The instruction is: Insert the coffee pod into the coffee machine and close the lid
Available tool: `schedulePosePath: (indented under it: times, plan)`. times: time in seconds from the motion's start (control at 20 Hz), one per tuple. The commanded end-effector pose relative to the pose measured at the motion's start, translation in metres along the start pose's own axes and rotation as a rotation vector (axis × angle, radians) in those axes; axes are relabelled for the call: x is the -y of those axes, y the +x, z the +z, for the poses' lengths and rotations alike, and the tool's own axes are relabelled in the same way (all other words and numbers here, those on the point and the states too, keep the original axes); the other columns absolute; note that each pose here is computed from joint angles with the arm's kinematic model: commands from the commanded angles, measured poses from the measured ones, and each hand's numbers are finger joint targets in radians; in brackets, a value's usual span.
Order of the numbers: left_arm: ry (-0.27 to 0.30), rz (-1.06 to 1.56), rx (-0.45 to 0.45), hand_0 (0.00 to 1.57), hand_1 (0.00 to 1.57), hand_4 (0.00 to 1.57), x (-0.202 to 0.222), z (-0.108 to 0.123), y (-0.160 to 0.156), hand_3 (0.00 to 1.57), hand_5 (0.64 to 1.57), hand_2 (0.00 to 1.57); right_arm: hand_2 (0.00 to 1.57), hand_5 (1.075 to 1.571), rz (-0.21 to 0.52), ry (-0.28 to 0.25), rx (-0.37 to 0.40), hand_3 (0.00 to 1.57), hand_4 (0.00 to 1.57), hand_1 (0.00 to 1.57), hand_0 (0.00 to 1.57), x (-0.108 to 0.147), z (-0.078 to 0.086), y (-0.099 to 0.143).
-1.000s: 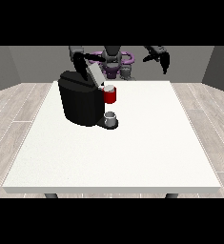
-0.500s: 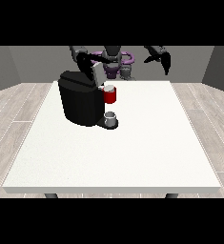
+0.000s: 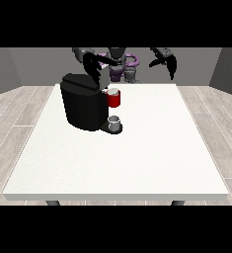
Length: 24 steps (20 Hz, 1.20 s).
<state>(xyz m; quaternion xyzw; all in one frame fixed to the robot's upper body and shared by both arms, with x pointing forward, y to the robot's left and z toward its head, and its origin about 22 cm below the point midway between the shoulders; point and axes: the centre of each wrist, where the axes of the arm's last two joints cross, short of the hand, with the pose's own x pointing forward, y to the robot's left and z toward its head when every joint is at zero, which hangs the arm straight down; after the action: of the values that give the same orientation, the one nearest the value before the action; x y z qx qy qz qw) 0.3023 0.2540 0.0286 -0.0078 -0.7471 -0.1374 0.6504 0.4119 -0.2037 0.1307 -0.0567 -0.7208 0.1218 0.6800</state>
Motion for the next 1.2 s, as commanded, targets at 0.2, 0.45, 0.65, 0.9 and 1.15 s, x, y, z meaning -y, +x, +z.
schedulePosePath:
  times: [0.2,0.45,0.65,0.9,1.15]
  plan:
    - [-0.054,0.001,0.027,0.00,0.00,0.36,0.010,-0.010,0.006,0.00,1.571,0.00,0.00,1.571,0.108,0.073,0.144,0.00,0.09,0.00,0.00,-0.038,-0.008,0.059]
    - [-0.067,-0.014,0.097,0.00,0.00,0.44,0.017,-0.024,0.017,0.00,1.571,0.00,0.00,1.571,0.144,0.004,0.229,0.00,0.26,0.00,0.00,-0.025,-0.011,0.100]
    - [-0.101,-0.007,0.106,0.00,0.00,0.40,0.026,-0.026,0.023,0.00,1.571,0.00,0.00,1.571,0.132,-0.029,0.206,0.00,0.10,0.00,0.00,-0.014,-0.009,0.099]
    - [-0.170,0.021,0.161,0.00,0.00,0.44,0.031,-0.031,0.030,0.00,1.571,0.00,0.00,1.571,0.189,-0.086,0.208,0.00,0.00,0.00,0.00,0.004,-0.001,0.118]
    - [-0.202,-0.019,0.205,0.00,0.00,0.43,0.034,-0.047,0.048,0.00,1.571,0.00,0.00,1.571,0.215,-0.130,0.232,0.00,0.00,0.00,0.00,0.022,0.010,0.146]
